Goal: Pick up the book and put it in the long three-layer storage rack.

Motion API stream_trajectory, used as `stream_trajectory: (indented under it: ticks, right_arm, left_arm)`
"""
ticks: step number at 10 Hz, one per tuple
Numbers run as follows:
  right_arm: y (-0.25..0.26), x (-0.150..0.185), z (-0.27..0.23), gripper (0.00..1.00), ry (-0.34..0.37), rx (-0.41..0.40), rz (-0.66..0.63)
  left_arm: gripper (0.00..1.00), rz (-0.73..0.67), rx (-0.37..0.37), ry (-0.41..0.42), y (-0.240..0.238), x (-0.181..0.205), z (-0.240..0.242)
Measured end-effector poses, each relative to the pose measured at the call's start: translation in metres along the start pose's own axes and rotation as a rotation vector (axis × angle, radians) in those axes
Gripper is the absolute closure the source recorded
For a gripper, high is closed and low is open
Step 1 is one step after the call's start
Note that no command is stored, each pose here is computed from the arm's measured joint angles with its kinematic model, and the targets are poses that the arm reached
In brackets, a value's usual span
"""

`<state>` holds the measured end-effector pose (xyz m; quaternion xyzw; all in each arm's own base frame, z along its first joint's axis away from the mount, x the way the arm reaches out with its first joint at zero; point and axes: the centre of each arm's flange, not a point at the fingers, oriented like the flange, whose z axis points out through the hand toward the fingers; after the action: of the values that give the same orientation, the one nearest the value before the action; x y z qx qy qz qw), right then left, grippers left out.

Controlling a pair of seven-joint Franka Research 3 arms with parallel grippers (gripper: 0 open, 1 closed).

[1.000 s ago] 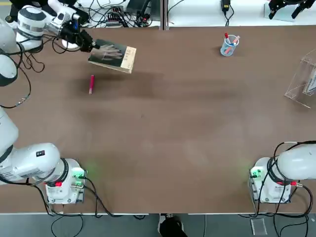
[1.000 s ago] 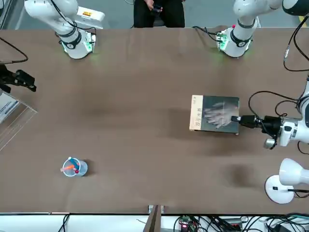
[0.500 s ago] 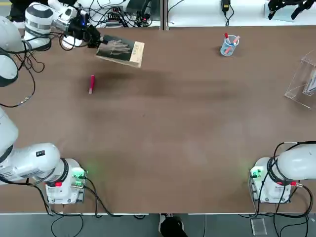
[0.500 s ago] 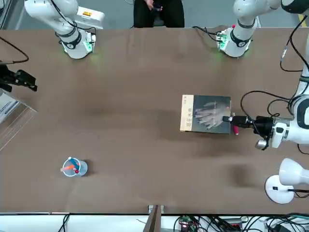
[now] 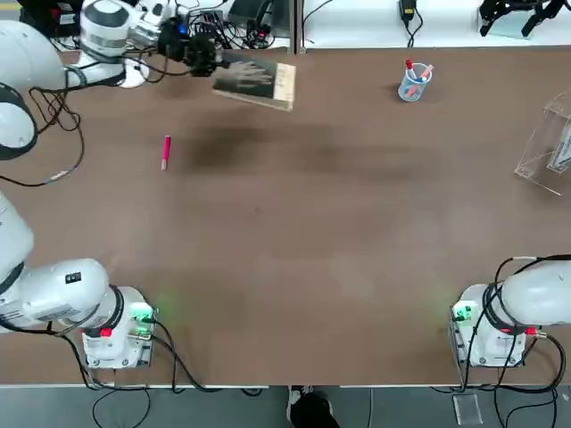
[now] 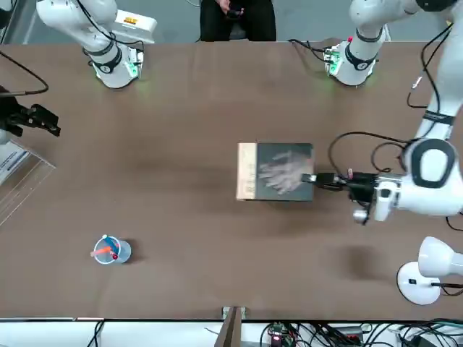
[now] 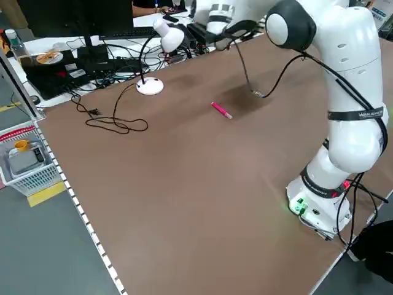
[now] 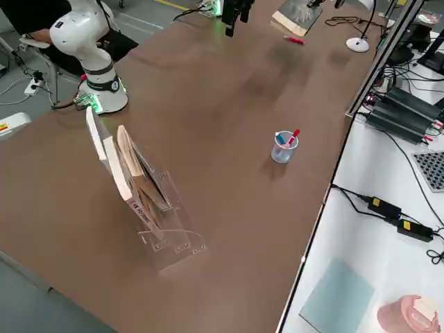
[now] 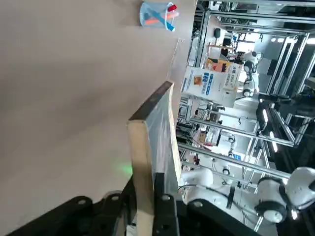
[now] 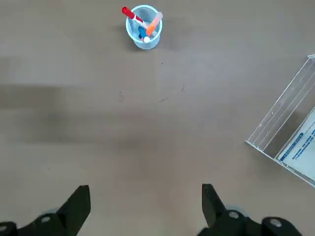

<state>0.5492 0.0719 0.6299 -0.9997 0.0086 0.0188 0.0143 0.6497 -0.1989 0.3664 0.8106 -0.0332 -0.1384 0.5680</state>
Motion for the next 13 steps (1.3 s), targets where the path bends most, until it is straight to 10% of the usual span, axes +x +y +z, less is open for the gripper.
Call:
stream_trajectory:
  ticks: [13]
  right_arm:
    - [-0.012, -0.009, 0.016, 0.0, -0.101, 0.084, -0.002]
  left_arm:
    - [0.99, 0.22, -0.119, 0.019, 0.058, 0.016, 0.138]
